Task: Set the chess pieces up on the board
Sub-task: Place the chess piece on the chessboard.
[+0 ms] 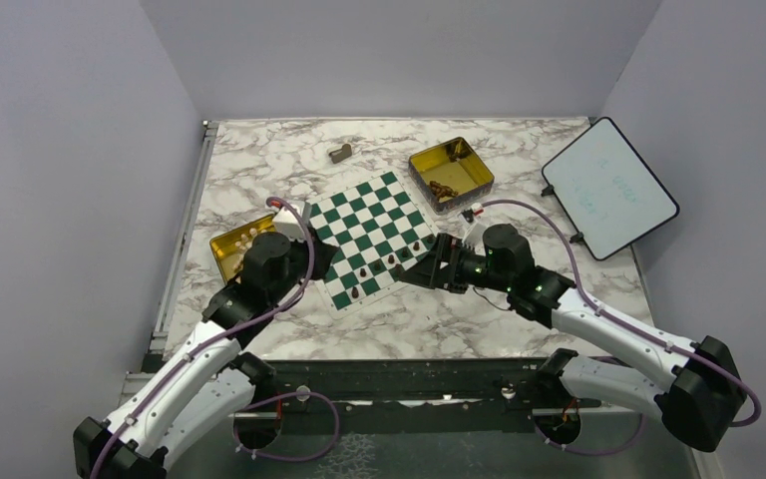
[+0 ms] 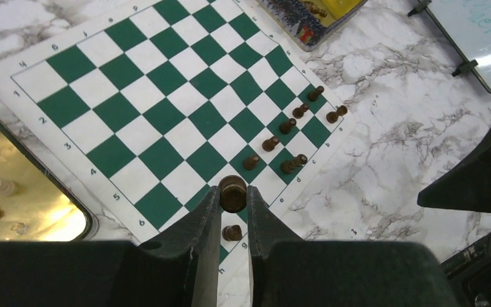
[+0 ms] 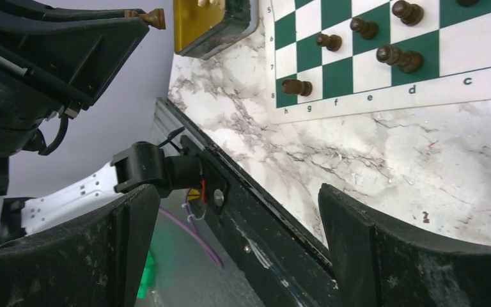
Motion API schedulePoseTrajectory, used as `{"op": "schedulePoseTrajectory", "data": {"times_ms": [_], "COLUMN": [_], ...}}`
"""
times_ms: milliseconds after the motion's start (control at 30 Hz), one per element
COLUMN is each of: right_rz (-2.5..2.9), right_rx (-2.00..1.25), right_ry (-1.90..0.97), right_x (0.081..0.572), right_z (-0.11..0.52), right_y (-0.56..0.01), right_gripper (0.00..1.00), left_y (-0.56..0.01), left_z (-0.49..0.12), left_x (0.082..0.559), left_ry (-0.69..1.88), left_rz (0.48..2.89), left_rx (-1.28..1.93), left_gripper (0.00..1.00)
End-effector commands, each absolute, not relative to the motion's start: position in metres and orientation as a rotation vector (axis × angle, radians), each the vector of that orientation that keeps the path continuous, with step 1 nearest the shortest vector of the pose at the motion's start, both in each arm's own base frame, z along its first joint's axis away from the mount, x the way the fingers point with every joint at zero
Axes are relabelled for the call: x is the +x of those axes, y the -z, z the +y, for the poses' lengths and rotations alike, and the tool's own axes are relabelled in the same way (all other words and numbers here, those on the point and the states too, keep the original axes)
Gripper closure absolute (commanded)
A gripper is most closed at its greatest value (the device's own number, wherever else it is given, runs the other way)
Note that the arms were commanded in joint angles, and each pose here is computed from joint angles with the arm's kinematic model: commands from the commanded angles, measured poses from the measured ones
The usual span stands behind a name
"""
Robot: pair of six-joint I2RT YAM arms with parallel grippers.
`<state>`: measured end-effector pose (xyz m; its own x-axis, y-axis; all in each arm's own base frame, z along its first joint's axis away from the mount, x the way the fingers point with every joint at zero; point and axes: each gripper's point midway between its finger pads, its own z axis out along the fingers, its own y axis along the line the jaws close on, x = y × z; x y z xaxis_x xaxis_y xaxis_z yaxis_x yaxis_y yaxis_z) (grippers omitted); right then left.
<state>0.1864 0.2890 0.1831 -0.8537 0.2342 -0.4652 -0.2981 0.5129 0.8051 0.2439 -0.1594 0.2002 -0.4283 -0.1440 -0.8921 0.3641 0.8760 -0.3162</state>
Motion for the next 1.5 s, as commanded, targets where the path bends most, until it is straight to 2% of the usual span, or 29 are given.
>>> {"op": "schedulePoseTrajectory", "data": {"times_ms": [0,500,1000,1467], "right_rz": [2.211,2.205,2.203,2.224], "right_rx": [-0.093,-0.169,-0.179,-0.173], "right_ry": [-1.23,-1.134,-1.095,-1.082], "right_x": [0.194,0.2,0.199,0.2], "right_z": [0.283,0.277,0.27,0.271], "right_y": [-0.189,-0.193,-0.19,-0.184], "right_gripper": [0.0,0.0,0.0,0.0], "left_y": [-0.174,-0.107,-0.07,-0.054], "left_z": [-0.15,-0.163,-0.145,-0.151], "left_x": [0.247,0.227,0.213,0.21], "left_ry": [0.534,0.392,0.281,0.252], "left_rz": [2.016,2.146,2.2,2.239], "left_rx": [-0.036,-0.178,-0.295,-0.3], "left_gripper": [1.0,1.0,1.0,0.95]}}
